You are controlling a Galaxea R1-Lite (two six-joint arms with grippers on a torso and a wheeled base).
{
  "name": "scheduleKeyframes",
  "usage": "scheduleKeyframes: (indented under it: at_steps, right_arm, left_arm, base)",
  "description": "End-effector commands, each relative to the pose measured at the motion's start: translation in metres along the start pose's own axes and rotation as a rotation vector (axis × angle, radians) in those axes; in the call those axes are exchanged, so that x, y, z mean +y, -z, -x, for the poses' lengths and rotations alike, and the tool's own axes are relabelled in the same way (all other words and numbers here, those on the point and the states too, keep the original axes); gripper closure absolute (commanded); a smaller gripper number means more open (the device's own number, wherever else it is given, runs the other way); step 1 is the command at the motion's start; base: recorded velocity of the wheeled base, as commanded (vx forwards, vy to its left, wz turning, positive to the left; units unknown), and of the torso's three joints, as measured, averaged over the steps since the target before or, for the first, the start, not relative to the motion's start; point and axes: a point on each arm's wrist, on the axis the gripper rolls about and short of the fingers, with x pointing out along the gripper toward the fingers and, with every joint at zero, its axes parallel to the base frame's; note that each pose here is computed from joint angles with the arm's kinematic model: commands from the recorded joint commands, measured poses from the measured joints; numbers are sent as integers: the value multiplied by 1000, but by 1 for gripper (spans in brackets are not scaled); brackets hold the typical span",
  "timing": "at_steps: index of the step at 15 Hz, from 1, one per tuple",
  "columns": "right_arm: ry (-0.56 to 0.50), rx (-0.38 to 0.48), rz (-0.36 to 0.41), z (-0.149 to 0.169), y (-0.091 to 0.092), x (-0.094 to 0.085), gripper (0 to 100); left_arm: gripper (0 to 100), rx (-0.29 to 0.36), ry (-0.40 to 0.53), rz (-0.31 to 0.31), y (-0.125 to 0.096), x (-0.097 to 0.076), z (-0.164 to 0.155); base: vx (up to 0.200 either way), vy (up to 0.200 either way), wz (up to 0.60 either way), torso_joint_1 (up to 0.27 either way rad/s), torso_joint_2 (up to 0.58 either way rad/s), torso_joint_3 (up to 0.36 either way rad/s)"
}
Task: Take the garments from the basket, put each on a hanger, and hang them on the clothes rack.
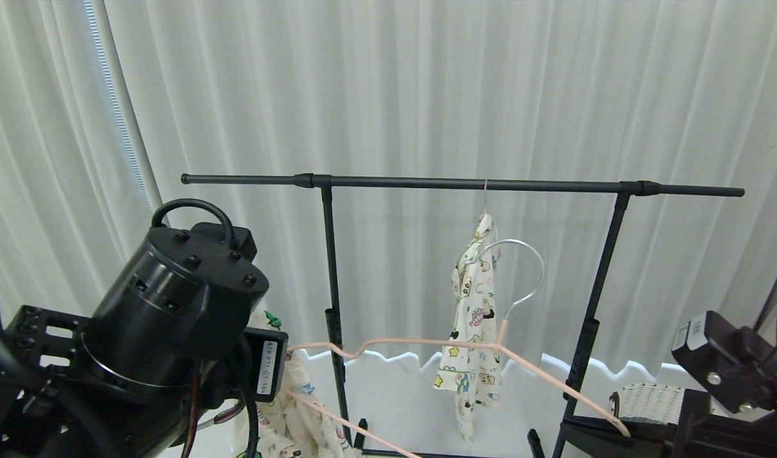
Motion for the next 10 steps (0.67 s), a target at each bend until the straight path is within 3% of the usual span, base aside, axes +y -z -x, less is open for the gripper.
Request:
scheduleKeyframes:
  at_steps: [1,6,8,10]
  right_arm:
    - [5,9,-1,-12,-3,2,100]
    - [12,16,7,-32,-11,10,100]
    - [61,-23,-1,-49,-13,12,100]
    - [36,-48,2,-63,-12,23,100]
  left_arm:
    - [100,2,1,-2,-2,-3,-2]
    - [100,-10,10,7,-11,-10,-4]
    - [100,-13,10,12,-12,-9,-3]
    - [100,-20,17,18,-13,-8,-2]
  base:
    - [0,0,0,0,0,0]
    - [0,0,0,0,0,0]
    - [0,0,0,0,0,0]
    - [0,0,0,0,0,0]
